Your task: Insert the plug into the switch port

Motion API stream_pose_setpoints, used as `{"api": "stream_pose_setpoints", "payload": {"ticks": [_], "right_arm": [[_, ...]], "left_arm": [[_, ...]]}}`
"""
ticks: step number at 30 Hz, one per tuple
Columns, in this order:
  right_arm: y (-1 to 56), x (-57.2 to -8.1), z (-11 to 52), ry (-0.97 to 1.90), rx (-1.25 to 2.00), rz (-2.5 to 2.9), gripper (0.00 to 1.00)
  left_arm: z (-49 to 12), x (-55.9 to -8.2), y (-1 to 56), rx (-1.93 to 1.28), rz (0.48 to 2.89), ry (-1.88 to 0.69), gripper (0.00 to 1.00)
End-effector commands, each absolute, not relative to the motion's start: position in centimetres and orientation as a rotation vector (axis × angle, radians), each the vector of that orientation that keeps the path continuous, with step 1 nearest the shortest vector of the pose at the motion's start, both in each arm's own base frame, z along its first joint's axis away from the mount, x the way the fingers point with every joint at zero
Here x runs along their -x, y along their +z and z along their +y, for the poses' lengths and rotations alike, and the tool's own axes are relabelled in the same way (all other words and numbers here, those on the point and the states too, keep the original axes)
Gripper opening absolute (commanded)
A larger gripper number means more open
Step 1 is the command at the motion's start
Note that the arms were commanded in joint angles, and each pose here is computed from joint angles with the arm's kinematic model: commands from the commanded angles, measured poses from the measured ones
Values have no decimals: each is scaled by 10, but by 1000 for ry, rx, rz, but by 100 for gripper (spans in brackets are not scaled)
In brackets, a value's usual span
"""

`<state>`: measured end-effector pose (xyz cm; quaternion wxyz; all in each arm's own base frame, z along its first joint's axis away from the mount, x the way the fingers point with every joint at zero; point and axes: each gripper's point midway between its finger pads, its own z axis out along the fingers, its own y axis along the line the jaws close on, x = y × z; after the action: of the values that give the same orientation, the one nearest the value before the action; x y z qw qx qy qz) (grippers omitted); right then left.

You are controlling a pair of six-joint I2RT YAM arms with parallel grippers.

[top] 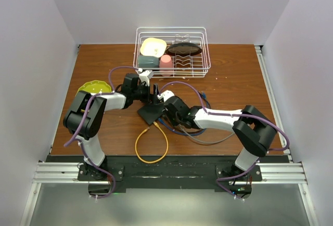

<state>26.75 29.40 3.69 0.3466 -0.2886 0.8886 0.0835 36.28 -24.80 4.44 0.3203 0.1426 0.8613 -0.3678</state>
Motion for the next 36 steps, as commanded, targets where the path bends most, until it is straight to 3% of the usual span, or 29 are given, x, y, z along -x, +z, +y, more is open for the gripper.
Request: {"api": "stream_pose_setpoints", "payload": {"ticks": [1,19,36], "right_arm": [[86,-294,321,328,611,2133,0],[46,-298,312,262,566,2164,0],[56,-303,318,290,606,2092,0]], "left_arm": [[-262,-354,56,-429,2240,-1063,83],[-263,-353,56,-436,2235,-1073,82],[-267,-352,60,-461,2203,-1106,80]]}}
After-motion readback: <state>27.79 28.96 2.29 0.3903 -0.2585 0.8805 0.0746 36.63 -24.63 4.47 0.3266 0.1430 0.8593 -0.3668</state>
